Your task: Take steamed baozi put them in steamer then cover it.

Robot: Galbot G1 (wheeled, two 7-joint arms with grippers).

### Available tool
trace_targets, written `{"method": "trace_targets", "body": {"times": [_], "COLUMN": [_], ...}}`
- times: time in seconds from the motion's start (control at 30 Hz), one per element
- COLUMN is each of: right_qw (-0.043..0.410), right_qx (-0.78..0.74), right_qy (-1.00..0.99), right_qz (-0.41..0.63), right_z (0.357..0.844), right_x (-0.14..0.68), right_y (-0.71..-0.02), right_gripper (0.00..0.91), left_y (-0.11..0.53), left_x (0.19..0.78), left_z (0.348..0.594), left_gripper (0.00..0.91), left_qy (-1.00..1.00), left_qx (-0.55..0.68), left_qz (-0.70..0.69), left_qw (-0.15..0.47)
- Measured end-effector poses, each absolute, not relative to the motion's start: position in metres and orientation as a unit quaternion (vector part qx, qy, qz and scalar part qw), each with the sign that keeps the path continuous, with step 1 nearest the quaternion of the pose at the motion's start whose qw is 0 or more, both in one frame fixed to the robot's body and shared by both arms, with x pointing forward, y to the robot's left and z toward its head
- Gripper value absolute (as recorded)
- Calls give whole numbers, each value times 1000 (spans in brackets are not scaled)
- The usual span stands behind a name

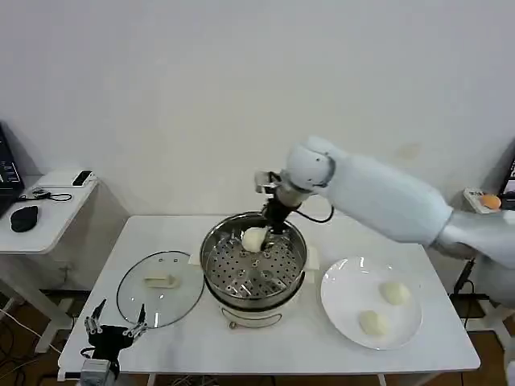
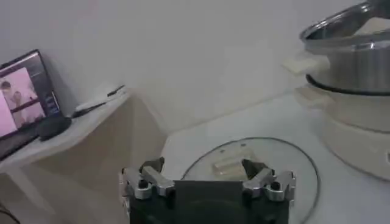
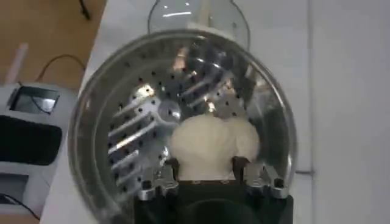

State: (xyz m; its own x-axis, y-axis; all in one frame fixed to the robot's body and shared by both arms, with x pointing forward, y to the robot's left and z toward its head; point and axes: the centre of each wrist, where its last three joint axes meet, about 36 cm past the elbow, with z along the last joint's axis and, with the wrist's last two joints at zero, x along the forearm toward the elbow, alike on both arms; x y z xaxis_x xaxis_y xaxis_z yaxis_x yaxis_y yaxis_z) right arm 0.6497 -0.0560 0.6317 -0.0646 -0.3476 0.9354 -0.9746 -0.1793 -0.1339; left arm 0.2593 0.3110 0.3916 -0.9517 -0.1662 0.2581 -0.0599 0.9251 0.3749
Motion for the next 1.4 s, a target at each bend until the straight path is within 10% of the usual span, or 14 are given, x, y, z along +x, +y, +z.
{"method": "trace_targets", "body": {"times": [0.77, 0.83, 1.4], "right_qw": [335, 335, 324], "right_qx": [608, 607, 608], "right_qy": [-532, -532, -543], "right_qz": [485, 485, 480], "right_z": [581, 578, 604], "right_x": [647, 647, 652], "right_y": [4, 6, -12], "right_gripper": [584, 907, 907], "left_y": [308, 309, 309], "left_x": [263, 263, 265], "left_z": [392, 391, 389], "left_gripper": [907, 907, 907], "left_qy": [-972, -972, -973], "left_qx": [55, 55, 54], "left_qz": [-178, -178, -174], "left_qw": [142, 142, 143]}}
